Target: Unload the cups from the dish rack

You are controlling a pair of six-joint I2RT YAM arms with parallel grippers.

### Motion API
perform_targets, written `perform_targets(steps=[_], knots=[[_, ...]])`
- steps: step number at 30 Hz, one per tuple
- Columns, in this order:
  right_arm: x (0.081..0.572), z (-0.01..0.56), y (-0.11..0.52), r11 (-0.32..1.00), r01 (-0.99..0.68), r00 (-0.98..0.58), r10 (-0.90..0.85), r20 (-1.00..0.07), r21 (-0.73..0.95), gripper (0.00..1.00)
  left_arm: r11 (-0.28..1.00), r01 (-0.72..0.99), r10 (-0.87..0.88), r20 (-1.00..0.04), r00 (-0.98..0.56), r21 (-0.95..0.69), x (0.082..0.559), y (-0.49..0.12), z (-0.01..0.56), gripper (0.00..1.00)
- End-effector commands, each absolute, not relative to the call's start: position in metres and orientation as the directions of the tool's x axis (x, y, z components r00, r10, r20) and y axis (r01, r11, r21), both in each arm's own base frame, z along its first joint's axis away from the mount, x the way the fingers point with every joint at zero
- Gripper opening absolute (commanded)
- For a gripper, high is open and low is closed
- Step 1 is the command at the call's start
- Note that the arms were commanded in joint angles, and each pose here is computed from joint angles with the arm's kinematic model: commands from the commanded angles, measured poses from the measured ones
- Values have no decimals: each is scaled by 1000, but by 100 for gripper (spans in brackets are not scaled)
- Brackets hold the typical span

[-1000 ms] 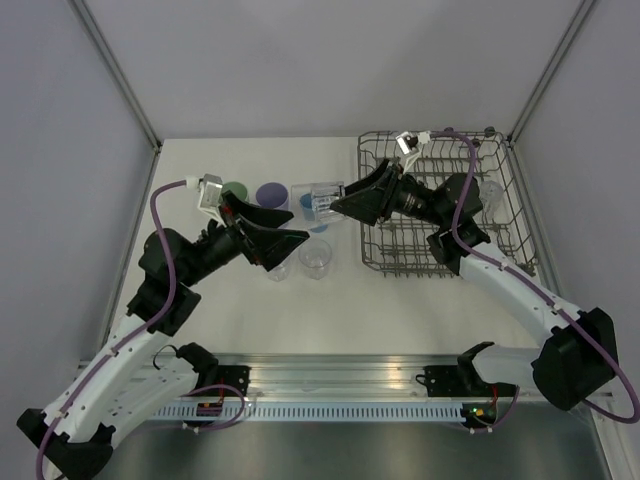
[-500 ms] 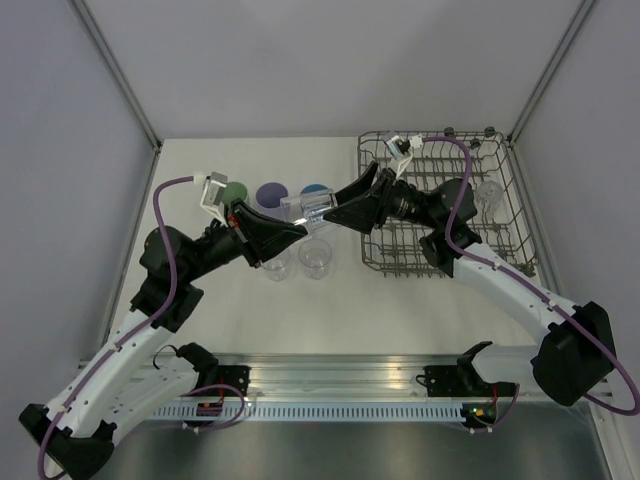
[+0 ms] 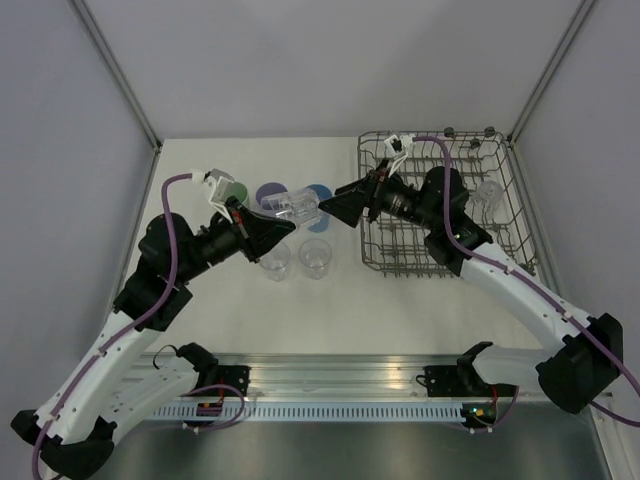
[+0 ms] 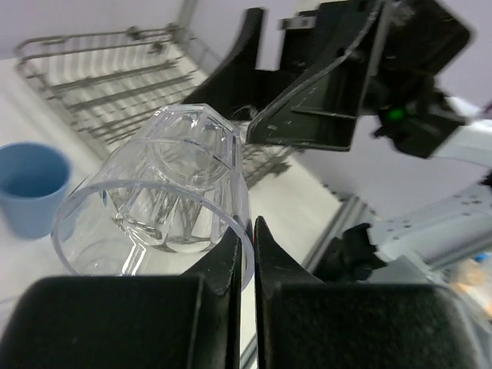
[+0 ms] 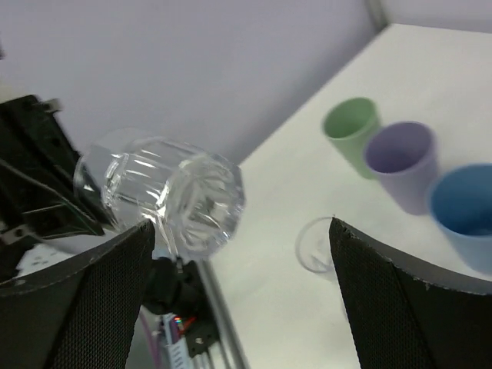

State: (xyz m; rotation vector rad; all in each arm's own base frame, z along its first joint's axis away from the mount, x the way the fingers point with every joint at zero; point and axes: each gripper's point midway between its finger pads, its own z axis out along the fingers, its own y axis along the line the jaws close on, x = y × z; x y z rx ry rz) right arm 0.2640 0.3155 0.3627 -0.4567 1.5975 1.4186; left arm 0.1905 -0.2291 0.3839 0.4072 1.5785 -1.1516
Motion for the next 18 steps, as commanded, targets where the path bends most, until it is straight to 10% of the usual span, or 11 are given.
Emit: perform_targets(steps=[1, 7, 18], knots=[[296, 344, 279, 580, -676, -395, 237, -888, 455, 98, 729, 613, -178, -949, -260, -305, 216, -187, 369, 2], [297, 323, 253, 702, -606, -393, 143, -908, 373, 98, 949, 299, 37, -902, -430, -103, 248, -130, 299, 2], [284, 307, 235, 739, -600, -389, 66, -919, 307, 98, 987, 158, 84, -700, -709, -41, 269, -96, 220, 2]])
